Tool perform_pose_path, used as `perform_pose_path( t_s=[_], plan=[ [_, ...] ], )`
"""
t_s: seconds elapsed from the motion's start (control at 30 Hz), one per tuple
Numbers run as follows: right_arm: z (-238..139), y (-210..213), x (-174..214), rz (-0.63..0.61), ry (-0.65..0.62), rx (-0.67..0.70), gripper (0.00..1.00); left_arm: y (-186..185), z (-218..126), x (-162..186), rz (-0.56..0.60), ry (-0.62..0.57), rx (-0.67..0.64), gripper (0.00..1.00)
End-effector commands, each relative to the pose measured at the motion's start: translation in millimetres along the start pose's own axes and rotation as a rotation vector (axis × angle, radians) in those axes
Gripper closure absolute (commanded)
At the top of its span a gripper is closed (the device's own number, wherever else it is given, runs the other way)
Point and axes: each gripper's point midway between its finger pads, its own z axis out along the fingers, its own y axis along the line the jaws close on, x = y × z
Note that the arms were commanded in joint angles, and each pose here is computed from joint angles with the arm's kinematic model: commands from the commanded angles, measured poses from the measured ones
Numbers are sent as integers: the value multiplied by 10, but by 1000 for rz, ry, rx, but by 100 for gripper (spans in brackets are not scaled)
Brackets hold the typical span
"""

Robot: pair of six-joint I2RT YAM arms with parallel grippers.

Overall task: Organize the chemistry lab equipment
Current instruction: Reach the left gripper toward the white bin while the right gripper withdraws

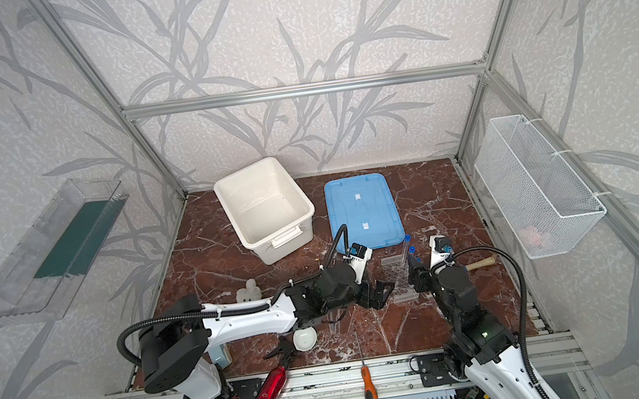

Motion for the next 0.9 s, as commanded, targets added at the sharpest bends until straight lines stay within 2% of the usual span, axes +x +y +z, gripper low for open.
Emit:
perform_pose_path(
  t_s=[0.0, 0.03, 0.2, 0.3, 0.37, 0.47, 0.57, 0.67, 0.77, 0.87],
  plan=[
    [-150, 18, -330, 61, -85, -4, 10, -121, -342, -627, -7, -111, -22, 3],
    [-163, 38, -393, 72, -99, -12, 1, -69, -446, -760, -17, -121, -50, 1],
    [-195, 279, -754, -37, -99, -88, 1, 199, -973, -1363, -92, -181, -92, 1],
    [-149, 458, -923, -38, -72, -146, 1, 538, -1285, -1617, -126, -214, -216, 1],
    [-111, 678, -1030, -37, -55, -238, 1, 794, -1488, -1740, -145, -227, -304, 1],
    [-21, 987, -1123, -115, -8, -362, 1, 1179, -1842, -1835, -182, -234, -450, 1],
    [176, 1009, -1170, -215, 78, -313, 1, 1598, -2276, -1857, -249, -267, -630, 6],
    [321, 1123, -1224, -235, 134, -332, 1, 1973, -2628, -1815, -322, -282, -771, 12],
    [415, 1374, -1285, -223, 144, -409, 1, 2287, -2834, -1751, -385, -291, -881, 16],
    [494, 1652, -1283, -283, 146, -445, 1, 2590, -2918, -1630, -487, -265, -948, 18]
  ],
)
